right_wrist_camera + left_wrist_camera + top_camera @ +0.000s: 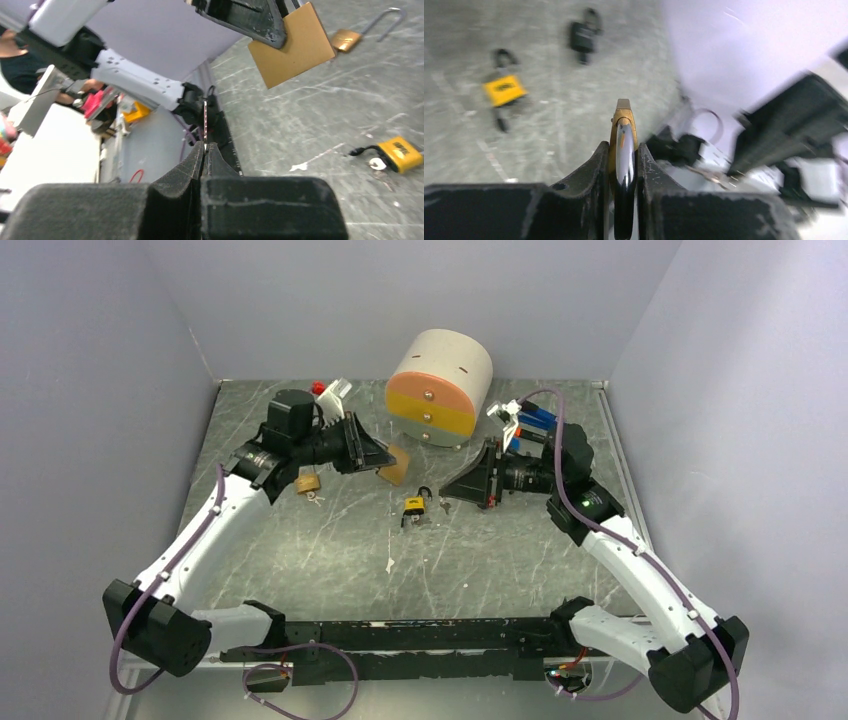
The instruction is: Unlock with the key
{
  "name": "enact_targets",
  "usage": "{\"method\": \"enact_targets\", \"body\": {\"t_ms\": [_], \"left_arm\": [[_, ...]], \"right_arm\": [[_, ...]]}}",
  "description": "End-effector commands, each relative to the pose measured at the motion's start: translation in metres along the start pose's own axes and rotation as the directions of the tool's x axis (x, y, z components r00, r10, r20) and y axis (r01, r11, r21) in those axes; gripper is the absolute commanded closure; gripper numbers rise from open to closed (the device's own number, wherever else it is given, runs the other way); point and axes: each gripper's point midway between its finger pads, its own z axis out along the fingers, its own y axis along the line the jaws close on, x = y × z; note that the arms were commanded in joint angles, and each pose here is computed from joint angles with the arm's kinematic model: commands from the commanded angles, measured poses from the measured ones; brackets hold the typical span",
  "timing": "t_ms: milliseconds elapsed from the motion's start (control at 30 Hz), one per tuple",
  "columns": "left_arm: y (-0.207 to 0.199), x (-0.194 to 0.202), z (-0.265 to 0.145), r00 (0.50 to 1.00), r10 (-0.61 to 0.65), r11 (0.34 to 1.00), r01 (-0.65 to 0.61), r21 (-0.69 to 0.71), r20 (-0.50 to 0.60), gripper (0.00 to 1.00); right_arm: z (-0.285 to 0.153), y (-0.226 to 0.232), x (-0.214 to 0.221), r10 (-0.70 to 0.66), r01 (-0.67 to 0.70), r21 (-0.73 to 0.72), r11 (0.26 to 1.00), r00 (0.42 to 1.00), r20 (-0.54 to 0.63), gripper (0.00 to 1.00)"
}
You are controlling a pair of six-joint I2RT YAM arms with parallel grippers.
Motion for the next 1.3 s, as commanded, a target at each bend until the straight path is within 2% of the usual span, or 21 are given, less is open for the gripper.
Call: {"method": "enact_targets", "body": {"t_ms": [0, 100, 333, 1267], "left_arm": [[-0.111, 0.015, -0.061, 0.980, 0.122, 0.889, -0.037, 0.456, -0.158, 0.97], [-0.138, 0.016, -0.078, 0.965, 0.139, 0.821, 0.013, 0.570, -0.222, 0.98], [-0.157, 0.016, -0.091, 0.944, 0.153, 0.742, 0.085, 0.665, -0.291, 0.98], [-0.149, 0.023, -0.083, 0.945, 0.132, 0.742, 0.105, 0.662, -0.298, 0.97]], "right_arm": [[-0.008, 0.048, -0.015, -0.020, 0.015, -0.185, 0.983, 0.999, -0.025, 1.00], [-0.013, 0.063, -0.012, -0.018, -0.003, -0.253, 0.967, 0.997, -0.079, 1.00], [-0.021, 0.073, -0.008, -0.028, 0.000, -0.254, 0.967, 0.994, -0.105, 1.00], [0.000, 0.051, -0.033, 0.073, -0.086, -0.175, 0.981, 0.994, -0.080, 1.00]]}}
